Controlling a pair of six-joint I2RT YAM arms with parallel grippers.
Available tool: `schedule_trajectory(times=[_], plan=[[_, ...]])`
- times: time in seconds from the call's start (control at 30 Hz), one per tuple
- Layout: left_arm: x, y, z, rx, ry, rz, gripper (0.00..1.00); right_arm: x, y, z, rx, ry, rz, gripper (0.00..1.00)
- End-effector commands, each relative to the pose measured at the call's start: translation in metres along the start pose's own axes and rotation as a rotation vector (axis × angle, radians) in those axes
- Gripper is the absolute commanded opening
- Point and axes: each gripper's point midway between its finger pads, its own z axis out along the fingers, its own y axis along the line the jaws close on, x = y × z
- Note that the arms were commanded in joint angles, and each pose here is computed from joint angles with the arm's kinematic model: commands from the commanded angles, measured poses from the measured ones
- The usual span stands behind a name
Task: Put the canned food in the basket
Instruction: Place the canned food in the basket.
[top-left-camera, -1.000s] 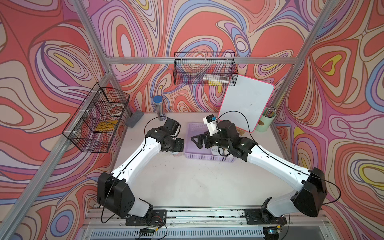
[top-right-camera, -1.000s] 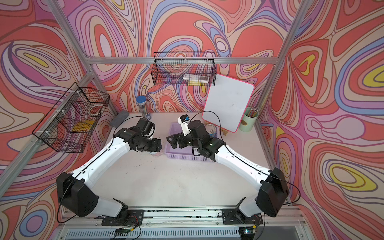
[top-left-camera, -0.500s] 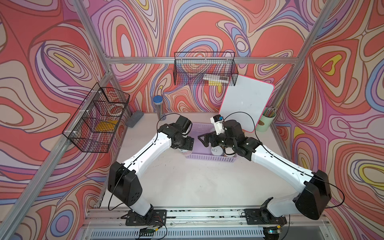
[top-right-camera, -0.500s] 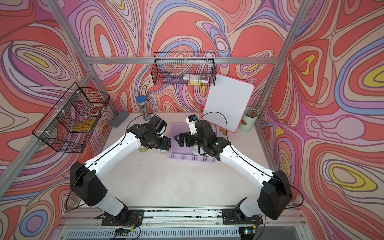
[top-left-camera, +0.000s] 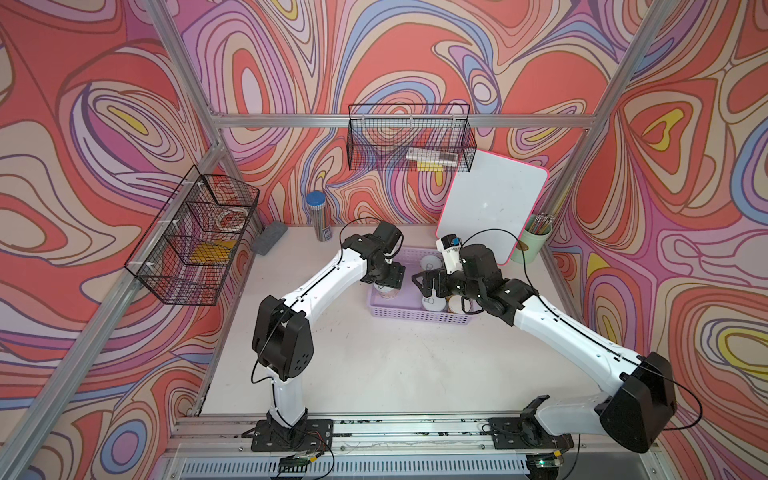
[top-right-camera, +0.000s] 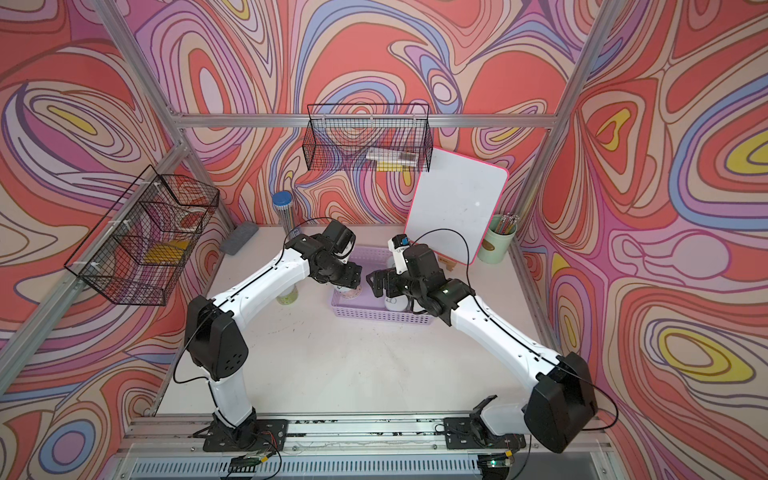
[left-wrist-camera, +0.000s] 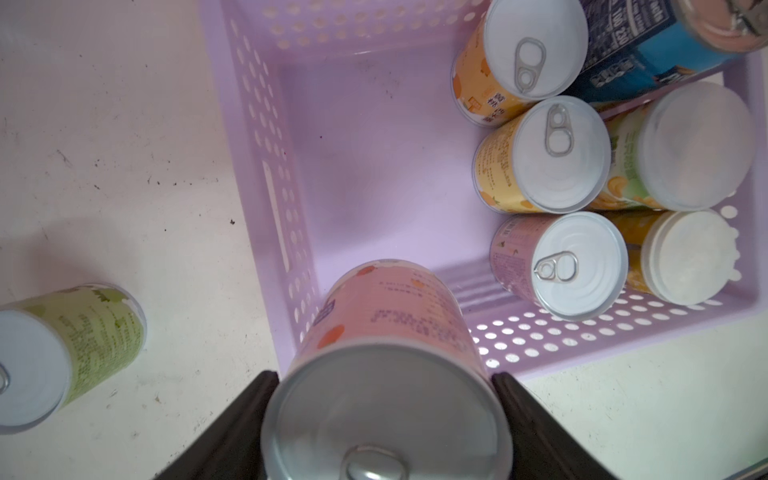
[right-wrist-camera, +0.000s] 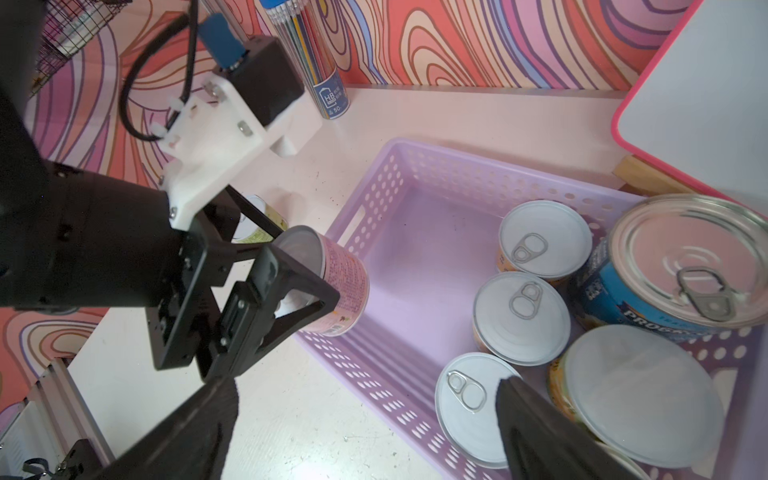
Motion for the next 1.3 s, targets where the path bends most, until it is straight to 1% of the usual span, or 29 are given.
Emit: schedule_trajectory(times=[0.0, 0.17, 0.43, 0.77, 1.07, 1.27], plan=[[-0.027, -0.012, -0.002, 0.027, -0.075, 0.03, 0.73, 0.001, -0.015, -0.009, 0.039, -0.009, -0.032, 0.98], [-0.046, -0.016, 0.015, 0.023, -0.117, 0.044, 0.73, -0.002, -0.03, -0.012, 0.036, -0.012, -0.034, 0.98], [-0.068, -0.022, 0.042, 0.019, -0.13, 0.054, 0.73, -0.002, -0.022, -0.007, -0.083, 0.006, -0.083, 0.98], [-0.09, -0.023, 0.069, -0.009, -0.148, 0.028, 0.71, -0.006, -0.031, -0.001, -0.068, 0.044, -0.119, 0.98], [-0.102, -0.019, 0.089, -0.046, -0.166, -0.02, 0.7, -0.002, -0.03, 0.0, -0.08, 0.05, -0.101, 0.98], [-0.112, -0.025, 0.099, -0.023, -0.185, -0.049, 0.69, 0.002, -0.031, -0.002, -0.076, 0.054, -0.093, 0.98]])
